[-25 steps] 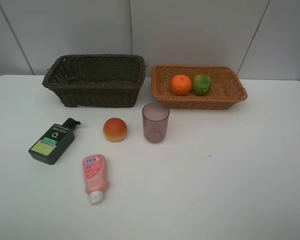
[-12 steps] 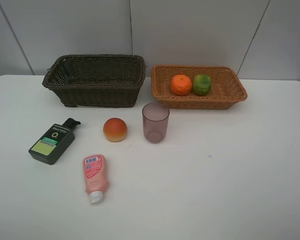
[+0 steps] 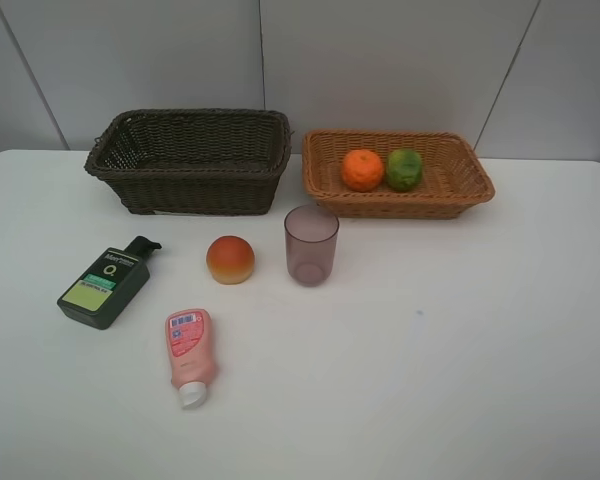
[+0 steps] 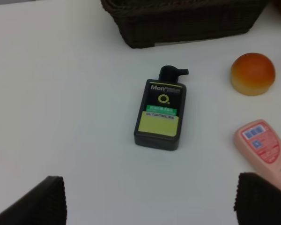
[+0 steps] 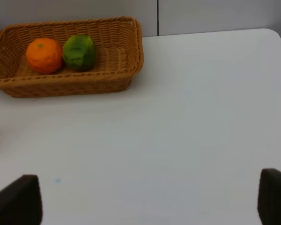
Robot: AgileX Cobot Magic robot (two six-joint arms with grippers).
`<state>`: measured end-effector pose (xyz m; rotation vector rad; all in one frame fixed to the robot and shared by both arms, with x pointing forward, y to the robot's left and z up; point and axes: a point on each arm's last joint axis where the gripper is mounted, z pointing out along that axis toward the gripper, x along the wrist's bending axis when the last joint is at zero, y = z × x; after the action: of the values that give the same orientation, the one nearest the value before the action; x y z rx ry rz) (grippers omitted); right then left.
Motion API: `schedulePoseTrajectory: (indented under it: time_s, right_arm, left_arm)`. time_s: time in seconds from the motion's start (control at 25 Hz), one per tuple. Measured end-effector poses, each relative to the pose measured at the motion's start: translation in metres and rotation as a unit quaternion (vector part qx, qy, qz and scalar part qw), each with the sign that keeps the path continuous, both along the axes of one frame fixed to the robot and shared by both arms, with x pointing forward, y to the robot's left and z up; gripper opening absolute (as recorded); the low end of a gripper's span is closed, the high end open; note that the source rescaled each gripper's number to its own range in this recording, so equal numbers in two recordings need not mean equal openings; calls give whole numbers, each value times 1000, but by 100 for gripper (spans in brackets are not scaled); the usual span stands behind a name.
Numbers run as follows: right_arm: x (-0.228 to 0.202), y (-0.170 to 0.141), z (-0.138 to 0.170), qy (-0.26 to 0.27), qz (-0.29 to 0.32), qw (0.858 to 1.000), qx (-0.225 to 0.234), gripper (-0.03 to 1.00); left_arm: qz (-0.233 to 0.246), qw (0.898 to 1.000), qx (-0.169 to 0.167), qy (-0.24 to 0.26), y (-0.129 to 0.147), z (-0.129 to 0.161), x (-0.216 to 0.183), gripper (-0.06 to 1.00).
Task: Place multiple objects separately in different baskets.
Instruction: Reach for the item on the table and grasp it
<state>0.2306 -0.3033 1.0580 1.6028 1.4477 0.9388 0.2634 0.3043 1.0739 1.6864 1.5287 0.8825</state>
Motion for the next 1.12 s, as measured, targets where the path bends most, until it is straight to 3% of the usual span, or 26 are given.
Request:
schedulePoseTrajectory:
  time_s: [0.28,0.48,0.64,0.8,0.96,1.12]
  right_arm:
    - [0,0,0,0,0,1000,0,100]
    - [0,0,0,0,0,1000,0,100]
    - [0,0,0,-1,0,1000,0,100]
    - [0,0,0,-1,0,1000,0,100]
    - [0,0,0,-1,0,1000,0,100]
    - [0,0,0,-1,0,1000,0,100]
  left_arm:
    - [-3,991,22,129,-11,5,82,94]
    - [-5,966,36,256,-20,-18,149,94]
    - [-35,948,54,313,-41,-37,196,94]
    - [-72,933,73,346,-68,-57,228,94]
    - [-84,923,99,363,-77,-83,248,94]
    - [-105,920,123,358,-78,-100,260,94]
